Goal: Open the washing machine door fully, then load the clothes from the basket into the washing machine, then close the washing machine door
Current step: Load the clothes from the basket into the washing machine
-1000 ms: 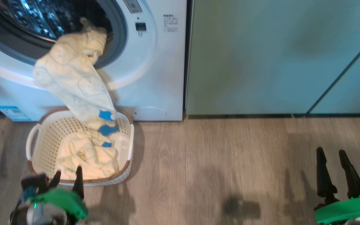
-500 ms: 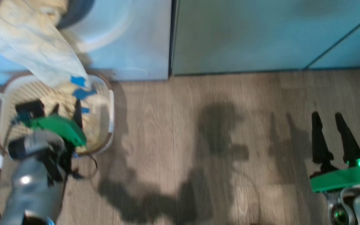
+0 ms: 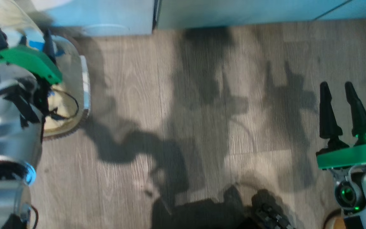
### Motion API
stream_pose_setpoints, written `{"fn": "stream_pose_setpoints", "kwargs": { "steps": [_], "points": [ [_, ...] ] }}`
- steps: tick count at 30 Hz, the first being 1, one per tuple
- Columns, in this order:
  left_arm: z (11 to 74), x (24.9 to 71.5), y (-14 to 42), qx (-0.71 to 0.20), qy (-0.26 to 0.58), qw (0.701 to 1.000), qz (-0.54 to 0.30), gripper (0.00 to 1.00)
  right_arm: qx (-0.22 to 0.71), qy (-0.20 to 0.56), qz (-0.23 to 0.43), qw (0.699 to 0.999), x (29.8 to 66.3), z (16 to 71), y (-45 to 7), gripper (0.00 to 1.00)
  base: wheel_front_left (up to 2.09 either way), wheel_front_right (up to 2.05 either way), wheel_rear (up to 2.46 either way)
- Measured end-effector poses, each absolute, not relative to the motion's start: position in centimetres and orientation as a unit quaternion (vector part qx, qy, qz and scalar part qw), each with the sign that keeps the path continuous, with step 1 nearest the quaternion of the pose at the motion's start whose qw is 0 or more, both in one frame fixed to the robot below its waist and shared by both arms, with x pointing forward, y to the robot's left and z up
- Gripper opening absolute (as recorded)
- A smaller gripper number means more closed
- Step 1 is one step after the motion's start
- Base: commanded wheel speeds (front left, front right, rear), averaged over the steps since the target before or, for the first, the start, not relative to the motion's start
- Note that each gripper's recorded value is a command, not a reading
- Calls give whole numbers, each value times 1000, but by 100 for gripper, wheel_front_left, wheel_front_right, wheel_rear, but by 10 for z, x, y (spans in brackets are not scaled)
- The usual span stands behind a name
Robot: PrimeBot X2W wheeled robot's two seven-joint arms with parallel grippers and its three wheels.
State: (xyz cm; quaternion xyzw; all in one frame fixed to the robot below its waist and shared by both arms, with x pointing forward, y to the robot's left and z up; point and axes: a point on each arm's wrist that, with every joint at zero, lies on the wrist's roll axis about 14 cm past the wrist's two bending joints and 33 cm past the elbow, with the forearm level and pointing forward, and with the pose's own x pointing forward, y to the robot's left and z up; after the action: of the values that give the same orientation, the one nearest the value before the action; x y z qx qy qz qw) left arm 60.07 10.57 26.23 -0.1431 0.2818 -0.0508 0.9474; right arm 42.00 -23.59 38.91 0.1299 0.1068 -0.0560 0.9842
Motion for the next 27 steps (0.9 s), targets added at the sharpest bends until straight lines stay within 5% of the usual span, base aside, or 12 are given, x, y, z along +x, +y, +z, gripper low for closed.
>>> {"fn": "stream_pose_setpoints", "kwargs": {
  "steps": [27],
  "points": [
    [213,643,159,-145,286,945,69,100,122,148,-42,981,441,346,-230,100,0,0,0]
  ]
}}
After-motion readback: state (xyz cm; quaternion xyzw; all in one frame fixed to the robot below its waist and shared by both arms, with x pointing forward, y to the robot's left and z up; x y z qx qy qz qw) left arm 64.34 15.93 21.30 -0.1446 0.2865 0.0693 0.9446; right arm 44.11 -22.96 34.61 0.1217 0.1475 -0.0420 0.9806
